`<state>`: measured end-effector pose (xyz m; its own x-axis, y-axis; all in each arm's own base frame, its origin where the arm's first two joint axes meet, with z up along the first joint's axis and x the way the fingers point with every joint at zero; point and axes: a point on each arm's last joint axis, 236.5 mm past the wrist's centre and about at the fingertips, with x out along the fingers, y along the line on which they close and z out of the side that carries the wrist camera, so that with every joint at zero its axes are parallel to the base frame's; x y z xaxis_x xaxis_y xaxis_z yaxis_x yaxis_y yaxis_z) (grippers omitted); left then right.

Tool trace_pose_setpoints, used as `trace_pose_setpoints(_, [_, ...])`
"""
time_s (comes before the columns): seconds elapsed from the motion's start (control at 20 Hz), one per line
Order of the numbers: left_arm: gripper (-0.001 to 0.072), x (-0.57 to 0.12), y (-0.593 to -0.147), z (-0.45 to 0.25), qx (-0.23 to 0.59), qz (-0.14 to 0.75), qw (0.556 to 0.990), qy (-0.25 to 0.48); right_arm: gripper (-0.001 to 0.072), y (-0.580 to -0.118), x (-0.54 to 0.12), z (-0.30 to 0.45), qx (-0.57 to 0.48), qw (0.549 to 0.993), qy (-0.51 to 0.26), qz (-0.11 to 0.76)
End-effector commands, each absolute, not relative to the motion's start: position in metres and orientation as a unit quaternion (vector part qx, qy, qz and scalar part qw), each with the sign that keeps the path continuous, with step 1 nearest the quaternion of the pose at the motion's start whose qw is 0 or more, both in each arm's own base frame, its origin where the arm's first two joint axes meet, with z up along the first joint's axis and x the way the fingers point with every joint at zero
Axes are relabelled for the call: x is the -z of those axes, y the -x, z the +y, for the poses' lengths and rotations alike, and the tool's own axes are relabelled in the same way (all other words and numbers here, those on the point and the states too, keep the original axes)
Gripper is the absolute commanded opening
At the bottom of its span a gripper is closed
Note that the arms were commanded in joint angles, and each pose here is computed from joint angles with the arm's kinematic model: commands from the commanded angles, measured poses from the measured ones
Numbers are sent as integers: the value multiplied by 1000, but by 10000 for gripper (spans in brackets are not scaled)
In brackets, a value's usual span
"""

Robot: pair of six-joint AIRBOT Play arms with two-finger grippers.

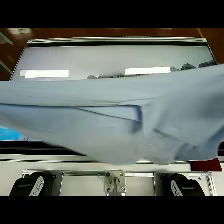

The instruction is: Fold the shirts.

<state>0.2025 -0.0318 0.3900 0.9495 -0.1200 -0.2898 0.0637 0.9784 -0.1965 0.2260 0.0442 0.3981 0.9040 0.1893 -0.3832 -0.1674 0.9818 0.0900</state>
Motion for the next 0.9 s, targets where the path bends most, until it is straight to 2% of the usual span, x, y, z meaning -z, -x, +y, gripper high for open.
trace_pose_setpoints(0.0, [35, -291, -246, -20, 37, 293, 952, 82, 57, -248, -301, 40, -85, 919, -38, 384])
trace_pose_setpoints(0.1, [35, -238, -281, -14, 38, 354, 931, 82, 57, -289, -246, 39, -79, 898, -56, 429])
trace_pose_setpoints(0.25, [35, -178, -343, -7, 38, 408, 906, 103, 57, -373, -182, 38, -68, 904, -95, 412])
trace_pose_setpoints(0.35, [35, -147, -388, -16, 62, 417, 897, 137, 57, -431, -154, 41, -66, 911, -135, 384])
trace_pose_setpoints(0.5, [36, -119, -456, -28, 87, 384, 897, 202, 57, -506, -119, 46, -58, 914, -224, 333])
trace_pose_setpoints(0.65, [35, -108, -509, -20, 69, 333, 906, 251, 57, -549, -93, 36, -28, 912, -290, 290])
trace_pose_setpoints(0.85, [35, -59, -540, -29, 52, 338, 905, 254, 57, -563, -41, 29, -5, 904, -288, 316])
